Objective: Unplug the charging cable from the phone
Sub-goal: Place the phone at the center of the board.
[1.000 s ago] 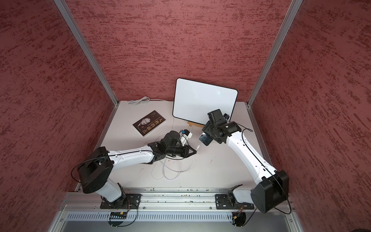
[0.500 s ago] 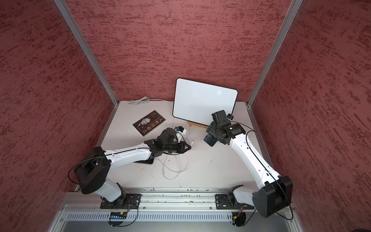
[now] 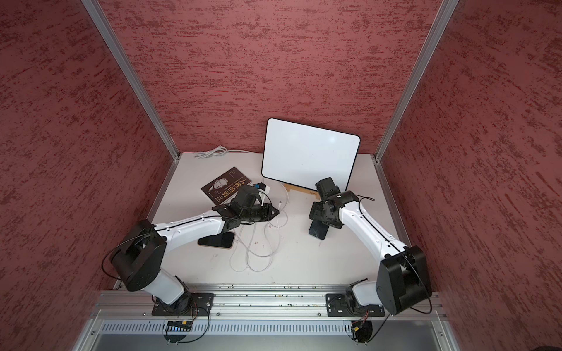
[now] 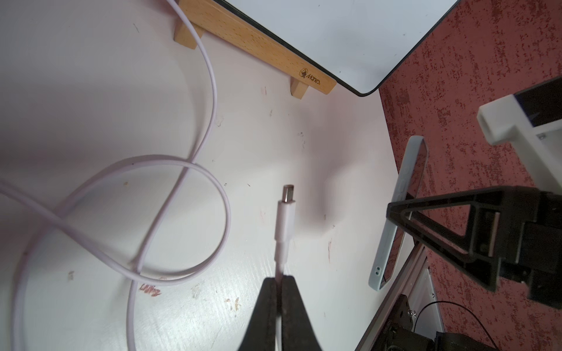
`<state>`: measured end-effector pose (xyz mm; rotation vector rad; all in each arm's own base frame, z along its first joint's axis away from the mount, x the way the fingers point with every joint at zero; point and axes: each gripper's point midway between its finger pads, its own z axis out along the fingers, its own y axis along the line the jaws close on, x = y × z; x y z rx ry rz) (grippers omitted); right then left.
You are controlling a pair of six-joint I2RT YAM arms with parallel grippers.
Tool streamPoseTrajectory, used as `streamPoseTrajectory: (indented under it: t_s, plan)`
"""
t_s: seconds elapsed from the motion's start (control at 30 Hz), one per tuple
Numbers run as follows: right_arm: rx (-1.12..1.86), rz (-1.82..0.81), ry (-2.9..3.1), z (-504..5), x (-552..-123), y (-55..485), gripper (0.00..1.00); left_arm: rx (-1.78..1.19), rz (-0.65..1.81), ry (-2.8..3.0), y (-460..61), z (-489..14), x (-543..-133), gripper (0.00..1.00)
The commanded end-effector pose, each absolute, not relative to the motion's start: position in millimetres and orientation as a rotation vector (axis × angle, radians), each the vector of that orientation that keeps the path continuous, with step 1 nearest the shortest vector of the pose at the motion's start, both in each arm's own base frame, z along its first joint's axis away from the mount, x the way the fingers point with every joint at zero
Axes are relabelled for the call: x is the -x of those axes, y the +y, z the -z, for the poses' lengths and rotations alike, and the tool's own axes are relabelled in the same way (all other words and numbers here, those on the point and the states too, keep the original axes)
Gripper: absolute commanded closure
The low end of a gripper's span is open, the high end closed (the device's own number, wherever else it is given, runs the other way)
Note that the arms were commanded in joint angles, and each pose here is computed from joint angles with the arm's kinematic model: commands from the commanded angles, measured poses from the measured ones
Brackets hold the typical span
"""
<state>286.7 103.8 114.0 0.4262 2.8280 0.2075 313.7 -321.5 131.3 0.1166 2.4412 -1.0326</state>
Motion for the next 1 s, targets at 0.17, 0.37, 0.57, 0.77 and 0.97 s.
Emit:
streamPoseTrajectory:
  t_s: [0.17,0.37,0.57,0.77,0.97]
  plan:
    - [-0.161,-0.198,2.955,-74,-286,126,0.65,-0.042,1.038,2.442,-308,-125,-322,0.92]
    - [-0.094,-0.149,3.025,-47,-286,131,0.63,-0.027,1.046,2.446,-306,-123,-323,0.92]
    - [-0.037,-0.097,3.049,-35,-286,133,0.62,-0.021,1.04,2.447,-303,-122,-323,0.92]
    - [-0.009,-0.048,3.078,-27,-283,130,0.53,-0.011,1.044,2.453,-303,-120,-323,0.92]
    - [-0.035,-0.033,3.079,-28,-281,127,0.23,-0.01,1.058,2.455,-308,-121,-326,0.92]
